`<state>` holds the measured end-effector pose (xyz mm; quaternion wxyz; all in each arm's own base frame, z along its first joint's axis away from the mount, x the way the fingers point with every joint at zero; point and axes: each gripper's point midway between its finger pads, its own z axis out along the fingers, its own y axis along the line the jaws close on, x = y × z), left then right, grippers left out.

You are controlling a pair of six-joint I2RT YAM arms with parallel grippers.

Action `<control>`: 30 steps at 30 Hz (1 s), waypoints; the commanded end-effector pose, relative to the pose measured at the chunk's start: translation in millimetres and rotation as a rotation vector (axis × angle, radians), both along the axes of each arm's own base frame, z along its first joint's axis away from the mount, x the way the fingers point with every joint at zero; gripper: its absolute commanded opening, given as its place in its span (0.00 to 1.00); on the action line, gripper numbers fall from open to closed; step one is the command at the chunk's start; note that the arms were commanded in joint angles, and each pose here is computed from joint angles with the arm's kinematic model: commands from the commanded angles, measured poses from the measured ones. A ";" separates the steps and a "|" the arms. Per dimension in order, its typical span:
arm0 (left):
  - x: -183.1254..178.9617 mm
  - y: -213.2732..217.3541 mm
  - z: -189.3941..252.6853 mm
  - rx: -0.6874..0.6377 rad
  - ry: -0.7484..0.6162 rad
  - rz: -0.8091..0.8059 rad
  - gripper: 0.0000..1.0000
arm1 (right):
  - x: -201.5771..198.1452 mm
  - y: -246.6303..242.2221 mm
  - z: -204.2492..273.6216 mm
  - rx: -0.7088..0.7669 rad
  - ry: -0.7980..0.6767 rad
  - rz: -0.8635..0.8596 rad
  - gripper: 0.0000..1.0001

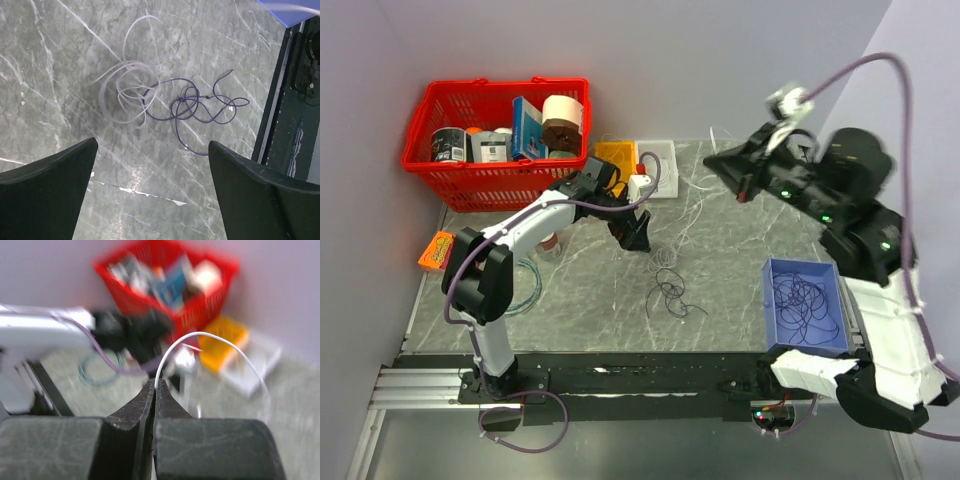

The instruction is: Untangle the cables

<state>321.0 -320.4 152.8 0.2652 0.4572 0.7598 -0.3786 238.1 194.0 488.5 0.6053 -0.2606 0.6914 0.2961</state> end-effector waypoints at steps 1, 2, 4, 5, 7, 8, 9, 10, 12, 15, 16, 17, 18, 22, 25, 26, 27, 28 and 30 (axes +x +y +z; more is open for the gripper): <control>3.9 -2.1 20.4 -0.034 -0.055 -0.006 0.99 | -41.2 0.3 105.2 0.167 -0.313 0.121 0.00; 4.0 -1.2 22.8 -0.034 -0.066 -0.002 0.99 | -47.4 -4.8 124.5 0.188 -0.370 0.113 0.00; 4.9 0.6 22.0 -0.025 -0.073 0.005 0.99 | -42.6 -9.4 141.5 0.205 -0.422 0.075 0.00; 5.2 1.0 23.3 -0.025 -0.080 0.006 0.99 | -46.2 -14.0 157.9 0.223 -0.473 0.061 0.00; 4.9 2.2 23.3 -0.022 -0.084 0.010 0.99 | -30.1 -13.3 165.1 0.211 -0.498 0.019 0.00; 4.0 2.8 25.4 -0.024 -0.089 0.010 0.99 | -33.4 -19.2 180.4 0.225 -0.538 -0.002 0.00; 3.7 3.1 26.1 -0.025 -0.093 0.008 0.99 | -19.1 -13.0 180.1 0.218 -0.530 -0.010 0.00; 3.8 4.1 26.1 -0.019 -0.094 0.011 0.99 | -13.9 -13.9 186.3 0.220 -0.547 -0.029 0.00; 5.5 5.3 30.4 -0.014 -0.115 0.009 0.99 | -8.6 -13.2 209.7 0.248 -0.608 -0.042 0.00; 7.4 9.4 33.0 0.003 -0.138 0.017 0.99 | -8.2 -20.6 245.5 0.314 -0.726 -0.086 0.00; 8.1 10.1 33.4 0.006 -0.144 0.020 0.99 | -8.9 -22.3 254.0 0.332 -0.766 -0.096 0.00; 7.7 10.6 36.8 0.002 -0.152 0.021 0.99 | -2.1 -22.4 255.0 0.343 -0.778 -0.115 0.00; 7.3 11.4 37.0 0.003 -0.155 0.023 0.99 | -5.5 -24.5 261.4 0.362 -0.811 -0.120 0.00; 5.1 13.1 49.6 -0.007 -0.182 0.011 1.00 | -9.8 -31.5 285.8 0.408 -0.935 -0.152 0.00; -0.3 12.0 82.8 -0.053 -0.227 -0.024 0.99 | 0.3 -25.9 283.5 0.392 -0.940 -0.153 0.00; -4.4 11.5 98.4 -0.079 -0.256 -0.046 0.99 | 0.8 -25.5 283.2 0.388 -0.941 -0.153 0.00; -14.8 7.1 116.3 -0.129 -0.253 -0.095 0.99 | 6.2 -24.4 281.4 0.386 -0.933 -0.162 0.00; -20.5 5.2 127.4 -0.158 -0.257 -0.122 0.99 | 6.8 -24.9 281.3 0.385 -0.932 -0.167 0.00; -35.0 -3.1 148.0 -0.229 -0.250 -0.195 1.00 | 12.1 -24.3 279.3 0.385 -0.925 -0.177 0.00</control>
